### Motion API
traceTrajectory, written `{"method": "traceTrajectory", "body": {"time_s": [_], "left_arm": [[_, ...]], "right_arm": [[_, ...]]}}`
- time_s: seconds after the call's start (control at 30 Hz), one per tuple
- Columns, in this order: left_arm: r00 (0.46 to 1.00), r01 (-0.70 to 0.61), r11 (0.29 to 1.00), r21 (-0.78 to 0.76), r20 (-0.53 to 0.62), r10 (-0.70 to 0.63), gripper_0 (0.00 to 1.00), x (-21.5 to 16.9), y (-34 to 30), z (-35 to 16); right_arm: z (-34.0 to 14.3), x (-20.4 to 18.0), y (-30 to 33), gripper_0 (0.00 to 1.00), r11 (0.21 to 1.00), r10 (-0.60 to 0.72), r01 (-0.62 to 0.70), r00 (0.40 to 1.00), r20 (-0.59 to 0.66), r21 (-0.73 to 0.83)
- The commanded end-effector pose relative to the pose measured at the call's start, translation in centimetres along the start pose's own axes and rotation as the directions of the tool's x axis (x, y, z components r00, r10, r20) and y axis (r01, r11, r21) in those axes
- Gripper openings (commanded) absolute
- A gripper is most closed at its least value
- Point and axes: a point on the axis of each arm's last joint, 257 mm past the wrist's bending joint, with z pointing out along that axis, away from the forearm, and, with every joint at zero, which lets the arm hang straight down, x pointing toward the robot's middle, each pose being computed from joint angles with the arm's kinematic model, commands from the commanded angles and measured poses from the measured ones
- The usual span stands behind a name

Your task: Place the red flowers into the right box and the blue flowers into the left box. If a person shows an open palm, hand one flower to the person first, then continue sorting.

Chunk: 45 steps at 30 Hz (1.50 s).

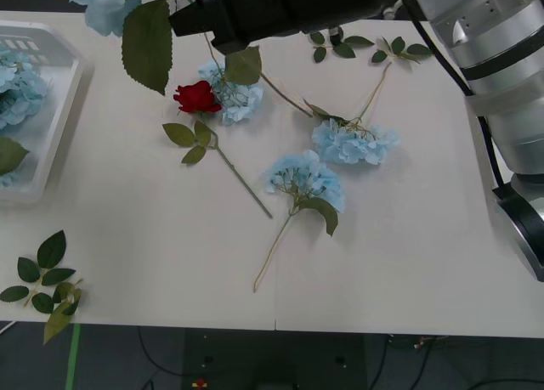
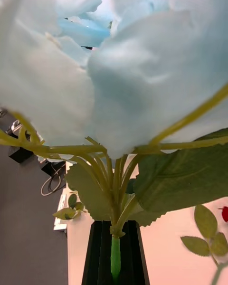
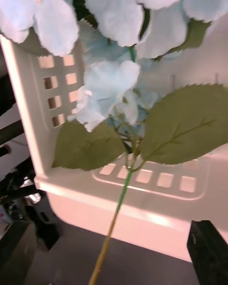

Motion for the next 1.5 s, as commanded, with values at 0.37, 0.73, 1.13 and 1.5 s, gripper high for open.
{"method": "traceTrajectory", "body": {"time_s": [0.37,0.73,1.13,1.5], "left_arm": [[0.944,-0.030,0.837,0.547,0.289,-0.156,1.00,0.1,-8.5,-7.5],[0.880,-0.032,0.628,0.778,0.320,-0.351,1.00,3.4,-19.1,-9.2],[0.825,-0.049,0.338,0.940,0.229,-0.516,1.00,6.9,-30.3,-16.0],[0.757,0.013,0.056,0.998,0.027,-0.652,1.00,8.8,-39.4,-22.3]], "right_arm": [[3.4,-3.2,3.5,0.00,0.996,-0.087,0.088,0.995,0.057,-0.021],[3.4,-3.1,3.4,0.00,0.997,-0.075,0.076,0.996,0.056,-0.020],[3.4,-3.0,3.4,0.00,0.997,-0.071,0.072,0.996,0.053,-0.018],[3.6,-2.7,3.4,0.00,0.998,-0.062,0.063,0.997,0.044,-0.019]]}}
